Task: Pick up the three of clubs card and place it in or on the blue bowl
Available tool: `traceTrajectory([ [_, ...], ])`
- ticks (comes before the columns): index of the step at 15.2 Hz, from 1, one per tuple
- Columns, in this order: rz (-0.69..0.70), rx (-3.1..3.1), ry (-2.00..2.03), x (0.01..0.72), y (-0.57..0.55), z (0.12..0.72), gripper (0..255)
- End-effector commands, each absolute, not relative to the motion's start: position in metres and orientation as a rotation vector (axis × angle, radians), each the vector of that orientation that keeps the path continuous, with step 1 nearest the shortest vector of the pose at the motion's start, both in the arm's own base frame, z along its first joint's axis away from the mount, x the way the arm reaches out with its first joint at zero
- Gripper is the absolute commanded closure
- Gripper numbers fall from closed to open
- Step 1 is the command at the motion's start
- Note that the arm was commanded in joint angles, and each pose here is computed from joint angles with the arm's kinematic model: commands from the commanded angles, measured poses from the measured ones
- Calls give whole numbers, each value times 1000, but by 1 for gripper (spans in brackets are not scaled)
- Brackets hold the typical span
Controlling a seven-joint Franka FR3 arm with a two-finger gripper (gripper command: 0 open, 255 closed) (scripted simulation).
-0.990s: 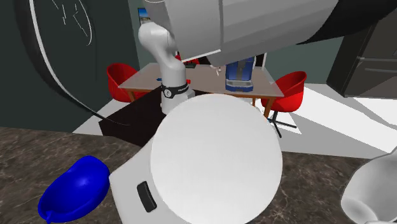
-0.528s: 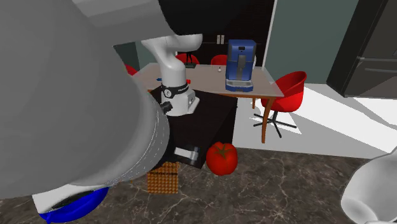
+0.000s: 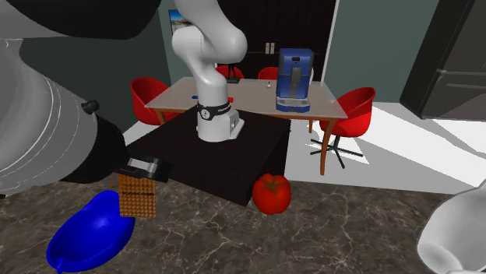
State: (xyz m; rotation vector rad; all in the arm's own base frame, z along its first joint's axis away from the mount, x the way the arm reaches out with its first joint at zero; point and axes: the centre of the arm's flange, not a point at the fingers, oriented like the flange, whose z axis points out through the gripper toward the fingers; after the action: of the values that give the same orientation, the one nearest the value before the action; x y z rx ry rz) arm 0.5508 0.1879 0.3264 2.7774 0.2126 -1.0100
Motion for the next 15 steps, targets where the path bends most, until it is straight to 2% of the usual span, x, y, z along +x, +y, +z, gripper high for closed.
traceTrajectory([
  [1,-1010,2777,215,560,163,326,255],
  [11,-1010,2777,215,586,34,335,255],
  [15,-1010,2777,215,587,25,320,255],
])
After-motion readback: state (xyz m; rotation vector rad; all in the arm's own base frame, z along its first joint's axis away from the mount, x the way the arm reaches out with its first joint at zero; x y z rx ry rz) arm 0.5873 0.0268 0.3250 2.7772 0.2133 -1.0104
